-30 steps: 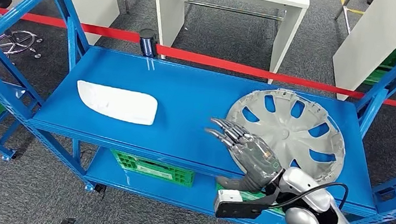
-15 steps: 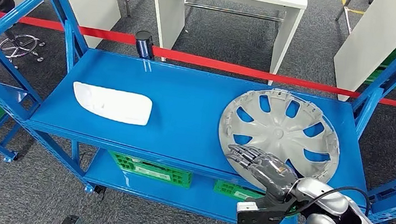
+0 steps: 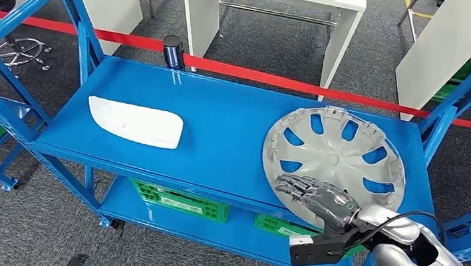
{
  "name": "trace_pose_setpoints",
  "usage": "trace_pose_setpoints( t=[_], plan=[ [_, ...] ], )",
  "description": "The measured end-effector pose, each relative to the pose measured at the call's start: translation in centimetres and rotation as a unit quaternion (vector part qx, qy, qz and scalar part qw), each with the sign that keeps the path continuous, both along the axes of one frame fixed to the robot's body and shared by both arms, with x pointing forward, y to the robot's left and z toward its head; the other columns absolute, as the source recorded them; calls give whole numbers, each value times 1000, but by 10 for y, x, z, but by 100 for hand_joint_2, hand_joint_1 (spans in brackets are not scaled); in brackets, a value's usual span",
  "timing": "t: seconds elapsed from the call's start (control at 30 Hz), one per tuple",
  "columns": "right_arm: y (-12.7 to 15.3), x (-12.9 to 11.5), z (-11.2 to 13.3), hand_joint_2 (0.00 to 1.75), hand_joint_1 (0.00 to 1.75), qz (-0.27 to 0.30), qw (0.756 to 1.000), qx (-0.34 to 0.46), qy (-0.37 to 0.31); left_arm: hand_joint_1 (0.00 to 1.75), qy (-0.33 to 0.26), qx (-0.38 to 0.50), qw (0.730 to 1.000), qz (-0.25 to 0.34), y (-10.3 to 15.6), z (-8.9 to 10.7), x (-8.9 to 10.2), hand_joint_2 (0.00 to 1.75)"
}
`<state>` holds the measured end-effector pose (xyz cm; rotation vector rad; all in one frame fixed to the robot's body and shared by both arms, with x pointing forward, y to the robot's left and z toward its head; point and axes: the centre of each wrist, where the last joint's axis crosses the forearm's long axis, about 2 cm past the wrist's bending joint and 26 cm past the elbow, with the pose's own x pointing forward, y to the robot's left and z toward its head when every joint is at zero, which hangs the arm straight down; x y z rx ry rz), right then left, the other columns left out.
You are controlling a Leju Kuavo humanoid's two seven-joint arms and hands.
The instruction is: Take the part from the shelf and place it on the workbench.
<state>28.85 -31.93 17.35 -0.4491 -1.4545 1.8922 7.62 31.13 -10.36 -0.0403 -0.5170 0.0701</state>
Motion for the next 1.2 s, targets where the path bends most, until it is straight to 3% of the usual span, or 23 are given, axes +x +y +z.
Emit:
trace_pose_setpoints(
  t=[0.4, 1.1, 1.17, 1.2],
  plan=[
    [-23, 13, -6, 175, 0, -43, 994, -96, 31, 0, -5, 1, 1000, -4, -1, 1, 6, 0],
    [-45, 18, 0, 175, 0, -72, 984, -159, 46, 0, -10, 8, 1000, -6, 5, 3, 14, 0],
    [-46, 17, -3, 175, 3, -73, 982, -166, 51, 0, -11, 8, 1000, -7, 5, 3, 15, 0],
    [-46, 16, -4, 175, 18, -72, 982, -168, 54, 0, -11, 7, 1000, -8, 4, 3, 15, 0]
  ],
)
